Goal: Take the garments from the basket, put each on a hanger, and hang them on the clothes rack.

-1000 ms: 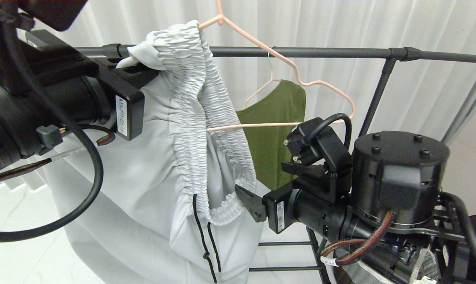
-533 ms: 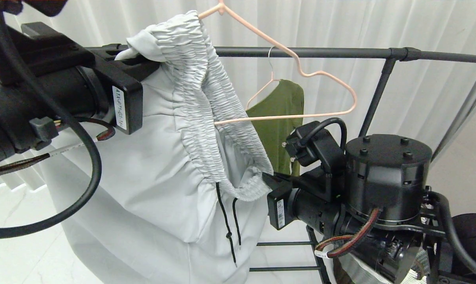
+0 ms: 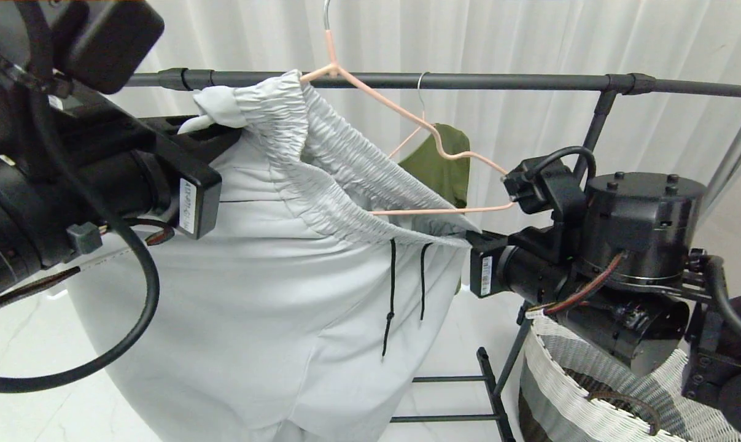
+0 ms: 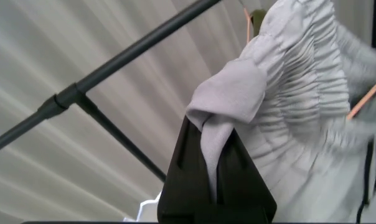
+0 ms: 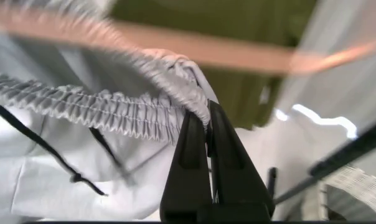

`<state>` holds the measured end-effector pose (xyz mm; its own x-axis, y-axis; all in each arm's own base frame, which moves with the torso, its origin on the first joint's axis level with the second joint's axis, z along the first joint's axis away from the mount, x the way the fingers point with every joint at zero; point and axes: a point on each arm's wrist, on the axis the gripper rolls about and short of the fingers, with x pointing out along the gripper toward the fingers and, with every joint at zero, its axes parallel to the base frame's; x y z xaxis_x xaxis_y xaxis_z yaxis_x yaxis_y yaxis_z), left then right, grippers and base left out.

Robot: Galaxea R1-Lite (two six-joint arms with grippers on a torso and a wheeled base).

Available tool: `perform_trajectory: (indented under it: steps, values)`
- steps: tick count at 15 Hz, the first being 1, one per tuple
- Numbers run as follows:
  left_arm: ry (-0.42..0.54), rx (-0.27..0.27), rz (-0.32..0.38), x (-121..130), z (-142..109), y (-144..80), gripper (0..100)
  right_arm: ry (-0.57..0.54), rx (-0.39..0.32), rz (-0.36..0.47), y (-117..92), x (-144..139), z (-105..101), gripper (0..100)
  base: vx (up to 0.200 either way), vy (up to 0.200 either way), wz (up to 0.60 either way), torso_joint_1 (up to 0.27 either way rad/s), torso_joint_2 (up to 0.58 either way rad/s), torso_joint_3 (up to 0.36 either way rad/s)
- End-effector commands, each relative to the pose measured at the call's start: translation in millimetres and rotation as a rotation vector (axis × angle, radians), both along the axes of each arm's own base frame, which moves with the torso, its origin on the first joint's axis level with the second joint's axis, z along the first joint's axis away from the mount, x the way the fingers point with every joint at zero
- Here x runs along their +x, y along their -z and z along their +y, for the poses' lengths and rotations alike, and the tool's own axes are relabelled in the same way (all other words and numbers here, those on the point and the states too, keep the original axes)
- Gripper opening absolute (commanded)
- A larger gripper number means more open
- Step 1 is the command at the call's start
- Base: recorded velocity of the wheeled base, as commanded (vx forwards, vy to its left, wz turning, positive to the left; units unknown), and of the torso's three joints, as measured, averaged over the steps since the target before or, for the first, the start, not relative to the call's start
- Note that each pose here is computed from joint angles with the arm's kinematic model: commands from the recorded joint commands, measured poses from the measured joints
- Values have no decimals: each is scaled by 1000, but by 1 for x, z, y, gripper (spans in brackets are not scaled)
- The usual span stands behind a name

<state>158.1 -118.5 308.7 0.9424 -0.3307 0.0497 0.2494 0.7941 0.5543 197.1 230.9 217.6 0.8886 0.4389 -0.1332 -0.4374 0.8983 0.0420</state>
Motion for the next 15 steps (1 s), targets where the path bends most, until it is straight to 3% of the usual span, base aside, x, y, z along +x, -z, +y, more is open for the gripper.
perform_trajectory:
  steps: [1,9,12,15]
  values:
    - [-14,8,1,-5,7,5,0,26,9,-17,-6,2,-9,0,0,0,0,0,0,0]
    - [-74,14,8,-6,23,16,0,72,8,-112,-13,15,-21,0,0,0,0,0,0,0]
    - [-116,72,13,-6,32,24,0,70,22,-137,-16,13,-23,0,0,0,0,0,0,0]
    - [-138,89,27,-1,37,29,0,58,31,-148,-20,8,-25,0,0,0,0,0,0,0]
